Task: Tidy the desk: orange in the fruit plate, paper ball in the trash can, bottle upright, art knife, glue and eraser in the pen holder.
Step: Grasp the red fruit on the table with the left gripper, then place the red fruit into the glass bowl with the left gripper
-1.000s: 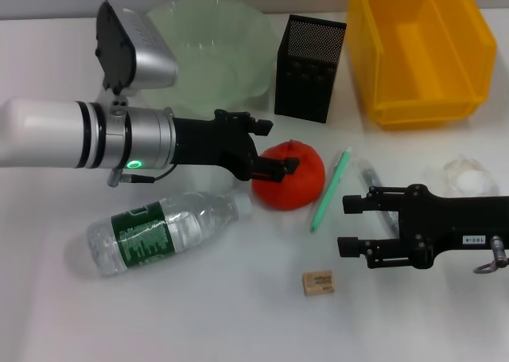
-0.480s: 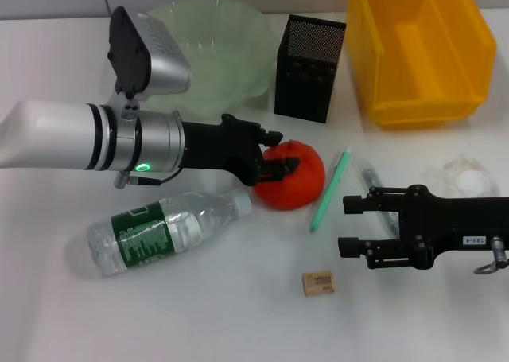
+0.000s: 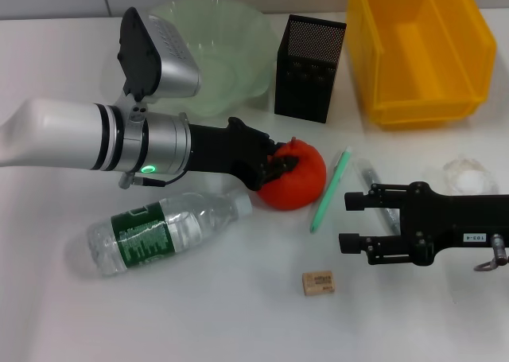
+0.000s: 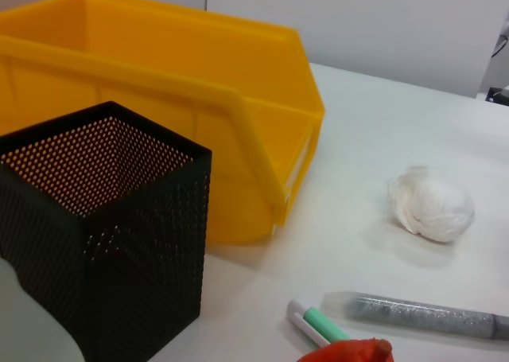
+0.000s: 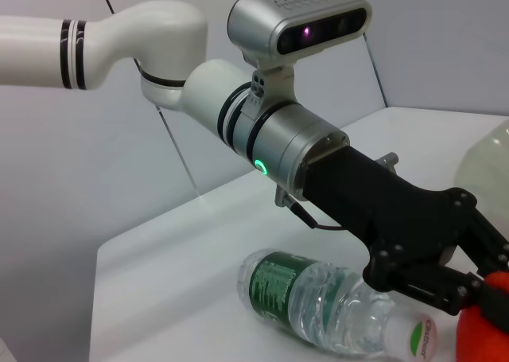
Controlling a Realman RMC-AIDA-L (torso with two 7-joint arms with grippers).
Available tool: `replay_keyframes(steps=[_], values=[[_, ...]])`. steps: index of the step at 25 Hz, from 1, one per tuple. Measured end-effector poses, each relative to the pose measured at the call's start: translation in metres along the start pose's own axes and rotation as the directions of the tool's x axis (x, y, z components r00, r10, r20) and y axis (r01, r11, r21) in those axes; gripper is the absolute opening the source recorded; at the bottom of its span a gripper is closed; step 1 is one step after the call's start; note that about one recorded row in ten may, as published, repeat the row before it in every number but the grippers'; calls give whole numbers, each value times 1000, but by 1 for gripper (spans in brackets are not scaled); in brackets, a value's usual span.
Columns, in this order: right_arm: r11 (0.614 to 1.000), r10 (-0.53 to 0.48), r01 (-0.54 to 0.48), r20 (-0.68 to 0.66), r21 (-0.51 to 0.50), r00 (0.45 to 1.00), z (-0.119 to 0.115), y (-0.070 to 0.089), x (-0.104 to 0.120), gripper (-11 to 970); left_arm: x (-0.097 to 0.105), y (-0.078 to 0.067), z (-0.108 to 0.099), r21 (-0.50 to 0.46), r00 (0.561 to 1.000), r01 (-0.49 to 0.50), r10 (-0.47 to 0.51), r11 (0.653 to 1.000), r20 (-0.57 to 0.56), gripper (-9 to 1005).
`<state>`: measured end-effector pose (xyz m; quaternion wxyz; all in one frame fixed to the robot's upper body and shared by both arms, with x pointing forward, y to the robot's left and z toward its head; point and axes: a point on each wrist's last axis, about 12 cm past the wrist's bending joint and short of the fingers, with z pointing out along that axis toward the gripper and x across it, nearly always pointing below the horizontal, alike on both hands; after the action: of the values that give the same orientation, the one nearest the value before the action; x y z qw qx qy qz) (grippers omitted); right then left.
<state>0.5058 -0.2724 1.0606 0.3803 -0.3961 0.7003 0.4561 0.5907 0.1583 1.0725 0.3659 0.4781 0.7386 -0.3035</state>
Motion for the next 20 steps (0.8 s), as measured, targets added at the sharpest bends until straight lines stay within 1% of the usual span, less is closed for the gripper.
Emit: replay_keyframes(steps=[2, 5, 6, 8, 9, 10, 11, 12, 13, 14, 17, 18, 19, 20], values=[[1000, 0, 0, 0, 0, 1000, 0, 0, 0, 747, 0, 0, 0, 2, 1000, -1, 1, 1000, 1, 254], [1000, -1, 1, -1, 1, 1000, 0, 0, 0, 747, -7, -2, -4, 29, 999, 9, -10, 1000, 40, 190], [1000, -2, 2, -1, 1, 1000, 0, 0, 0, 747, -12, -3, -9, 49, 996, 20, -24, 999, 80, 182], [1000, -2, 2, -1, 1, 1000, 0, 0, 0, 746, -12, -3, -9, 49, 996, 20, -24, 999, 80, 167], [1000, -1, 1, -2, 1, 1000, 0, 0, 0, 746, -17, -3, -18, 61, 990, 26, -34, 998, 134, 160], [1000, -1, 1, -2, 2, 1000, 0, 0, 0, 746, -25, -1, -35, 59, 975, 23, -35, 998, 217, 152], [1000, -1, 1, -2, 2, 1000, -1, 0, 0, 746, -27, 1, -45, 43, 965, 22, -33, 999, 259, 142], [1000, -1, 1, -2, 2, 1000, -1, 0, 0, 746, -29, 3, -51, 30, 959, 24, -31, 999, 283, 132], [1000, -1, 1, -2, 2, 1000, -1, 0, 0, 746, -29, 3, -51, 30, 959, 24, -31, 999, 283, 121], [1000, -1, 1, -2, 2, 1000, -1, 0, 0, 746, -31, 12, -68, -37, 921, 64, -45, 997, 387, 111], [1000, 1, -1, -2, 2, 1000, -1, 0, 0, 746, -28, 22, -76, -115, 898, 105, -44, 988, 439, 89], [1000, 2, -2, -2, 2, 1000, -1, 0, 0, 746, -25, 30, -77, -173, 895, 128, -39, 976, 444, 84], [1000, 3, -3, -1, 2, 1000, 0, 0, 1, 746, -24, 32, -77, -192, 896, 136, -38, 972, 443, 78], [1000, 3, -3, -1, 2, 1000, 0, 0, 1, 746, -22, 38, -75, -234, 898, 159, -41, 959, 439, 72]])
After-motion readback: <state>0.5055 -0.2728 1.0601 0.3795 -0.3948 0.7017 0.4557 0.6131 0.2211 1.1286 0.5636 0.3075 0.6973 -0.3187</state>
